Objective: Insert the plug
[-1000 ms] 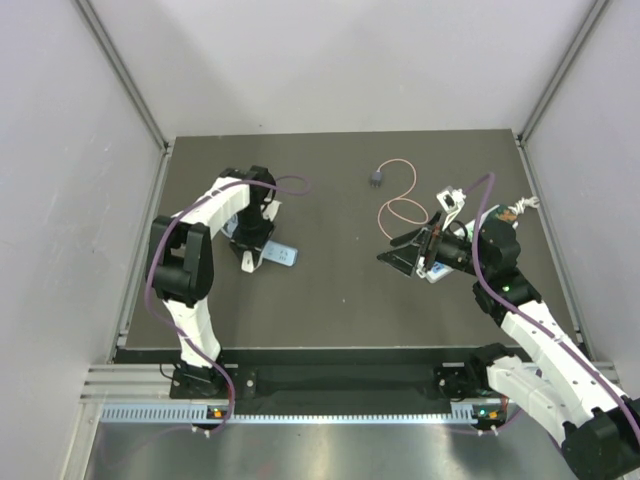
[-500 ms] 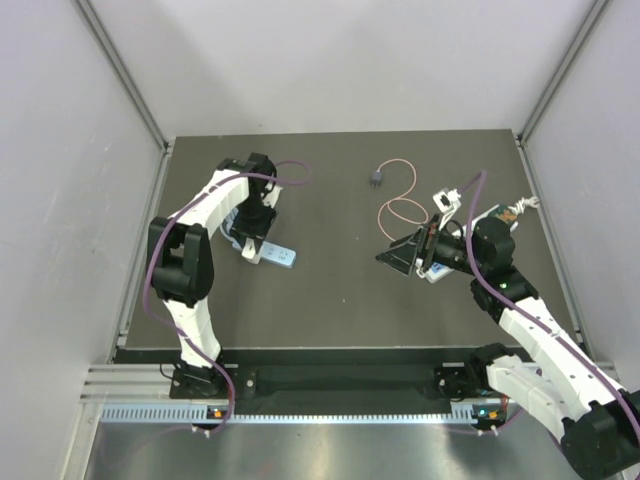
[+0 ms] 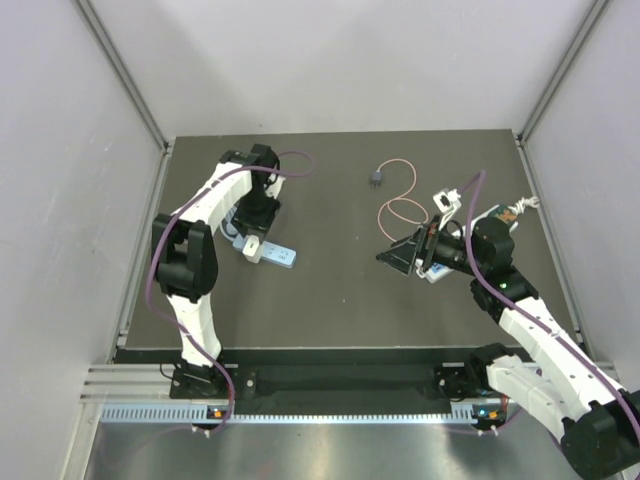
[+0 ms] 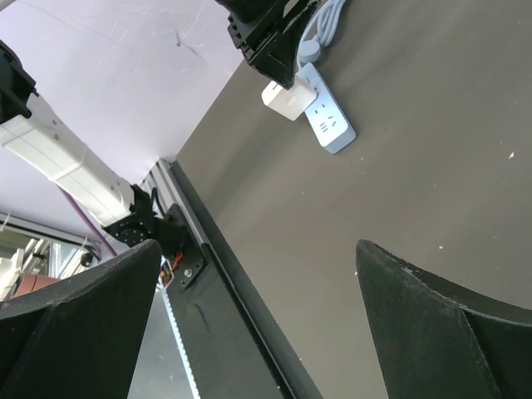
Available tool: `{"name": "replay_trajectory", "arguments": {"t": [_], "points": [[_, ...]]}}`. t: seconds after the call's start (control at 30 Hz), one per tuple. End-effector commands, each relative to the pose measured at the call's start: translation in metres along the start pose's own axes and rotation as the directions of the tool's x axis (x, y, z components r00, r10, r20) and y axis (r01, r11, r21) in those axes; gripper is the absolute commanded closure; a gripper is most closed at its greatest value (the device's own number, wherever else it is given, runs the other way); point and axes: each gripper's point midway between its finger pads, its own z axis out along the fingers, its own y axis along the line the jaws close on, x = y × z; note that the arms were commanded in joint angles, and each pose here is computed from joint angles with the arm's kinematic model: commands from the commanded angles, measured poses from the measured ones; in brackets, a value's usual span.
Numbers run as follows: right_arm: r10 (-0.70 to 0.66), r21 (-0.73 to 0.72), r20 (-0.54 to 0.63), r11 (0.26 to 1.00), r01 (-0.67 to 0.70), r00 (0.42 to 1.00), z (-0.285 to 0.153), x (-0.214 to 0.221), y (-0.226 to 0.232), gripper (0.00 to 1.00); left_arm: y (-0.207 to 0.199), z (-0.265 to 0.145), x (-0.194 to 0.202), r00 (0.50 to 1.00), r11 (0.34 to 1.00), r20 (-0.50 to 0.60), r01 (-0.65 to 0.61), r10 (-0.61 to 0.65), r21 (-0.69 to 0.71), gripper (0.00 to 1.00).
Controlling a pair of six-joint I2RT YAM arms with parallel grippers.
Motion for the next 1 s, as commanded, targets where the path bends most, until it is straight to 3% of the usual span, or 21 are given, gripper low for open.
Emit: {"name": "replay_trajectory", "arguments": {"t": [0.0,0.2,0.33,0.4,0.47,0.97], "points": [[-0.04,-0.013,0.048,0.999,0.041,0.998,0.0,-0.022,0.009,0.0,0.003,-0.013,-0.008,1.0,1.0,0.028,-0.004,0.004,-0.02,0.45],[-0.035,-0.002,0.046,0.999,0.035,0.998,0.001,-0.022,0.007,0.0,0.012,-0.031,-0.014,0.998,0.997,0.064,0.027,-0.023,-0.066,0.45],[-0.015,0.012,0.035,1.0,0.015,0.999,0.004,-0.019,0.001,0.0,0.012,-0.045,-0.02,0.991,0.996,0.119,0.061,-0.053,-0.06,0.51],[-0.004,0.015,0.026,1.0,0.004,1.0,0.005,-0.017,-0.001,0.0,0.01,-0.052,-0.021,0.987,0.996,0.146,0.072,-0.065,-0.048,0.72],[0.005,0.014,0.027,1.0,-0.006,1.0,0.006,-0.017,-0.001,0.0,0.01,-0.058,-0.021,0.982,0.996,0.174,0.076,-0.067,-0.041,1.0],[0.043,0.063,0.025,0.997,-0.044,0.999,0.01,-0.022,-0.006,0.0,-0.011,0.002,-0.002,0.993,0.996,0.084,0.076,-0.079,0.041,1.0]]}}
